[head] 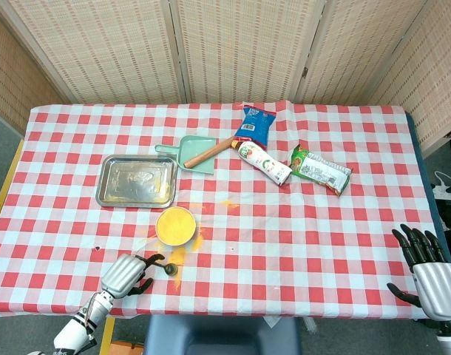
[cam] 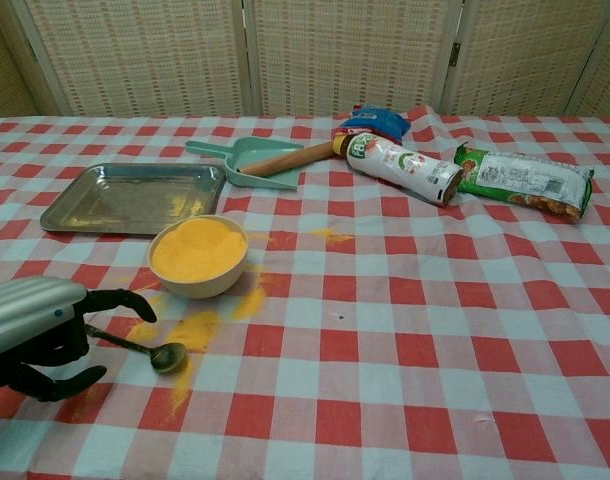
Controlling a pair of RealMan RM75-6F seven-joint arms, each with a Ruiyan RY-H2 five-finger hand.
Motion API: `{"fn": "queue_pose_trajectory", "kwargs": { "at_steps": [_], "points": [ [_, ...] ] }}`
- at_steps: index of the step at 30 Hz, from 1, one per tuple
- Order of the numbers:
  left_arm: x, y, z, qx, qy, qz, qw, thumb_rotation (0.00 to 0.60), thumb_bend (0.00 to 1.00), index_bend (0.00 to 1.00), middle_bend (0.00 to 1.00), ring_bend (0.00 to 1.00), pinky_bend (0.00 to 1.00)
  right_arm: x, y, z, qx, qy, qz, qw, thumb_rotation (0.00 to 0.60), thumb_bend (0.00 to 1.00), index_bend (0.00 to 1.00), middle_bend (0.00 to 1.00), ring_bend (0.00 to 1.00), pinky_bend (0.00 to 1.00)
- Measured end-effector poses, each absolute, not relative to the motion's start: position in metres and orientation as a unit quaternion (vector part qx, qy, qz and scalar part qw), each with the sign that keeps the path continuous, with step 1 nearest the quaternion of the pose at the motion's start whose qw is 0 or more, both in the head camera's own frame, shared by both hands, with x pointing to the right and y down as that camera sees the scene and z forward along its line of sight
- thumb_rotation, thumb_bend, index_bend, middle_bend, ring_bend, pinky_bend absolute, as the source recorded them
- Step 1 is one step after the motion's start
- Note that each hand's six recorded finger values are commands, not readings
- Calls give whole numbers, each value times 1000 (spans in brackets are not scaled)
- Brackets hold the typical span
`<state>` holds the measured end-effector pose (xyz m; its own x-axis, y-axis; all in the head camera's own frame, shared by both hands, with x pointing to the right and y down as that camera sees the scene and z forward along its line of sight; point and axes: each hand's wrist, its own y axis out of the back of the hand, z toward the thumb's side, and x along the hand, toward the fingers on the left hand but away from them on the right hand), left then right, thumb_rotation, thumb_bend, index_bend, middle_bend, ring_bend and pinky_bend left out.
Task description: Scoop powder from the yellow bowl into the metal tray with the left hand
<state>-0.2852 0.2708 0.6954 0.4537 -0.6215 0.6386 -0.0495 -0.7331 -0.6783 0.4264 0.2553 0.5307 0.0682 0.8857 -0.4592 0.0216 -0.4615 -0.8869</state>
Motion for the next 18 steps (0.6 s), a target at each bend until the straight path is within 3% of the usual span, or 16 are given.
{"fn": "queue_pose_trajectory", "kwargs": {
  "at_steps": [9,18],
  "points": [
    [-284,267,695,-798,233,-468,299,600,446,256,1000,1000,1000,426,255,533,-628,-358,583,372,600,39,0,0,0,0],
    [-284,269,708,-790,214,-487,305,600,445,349,1000,1000,1000,427,255,530,-628,-362,579,373,600,40,0,0,0,0]
  ]
}}
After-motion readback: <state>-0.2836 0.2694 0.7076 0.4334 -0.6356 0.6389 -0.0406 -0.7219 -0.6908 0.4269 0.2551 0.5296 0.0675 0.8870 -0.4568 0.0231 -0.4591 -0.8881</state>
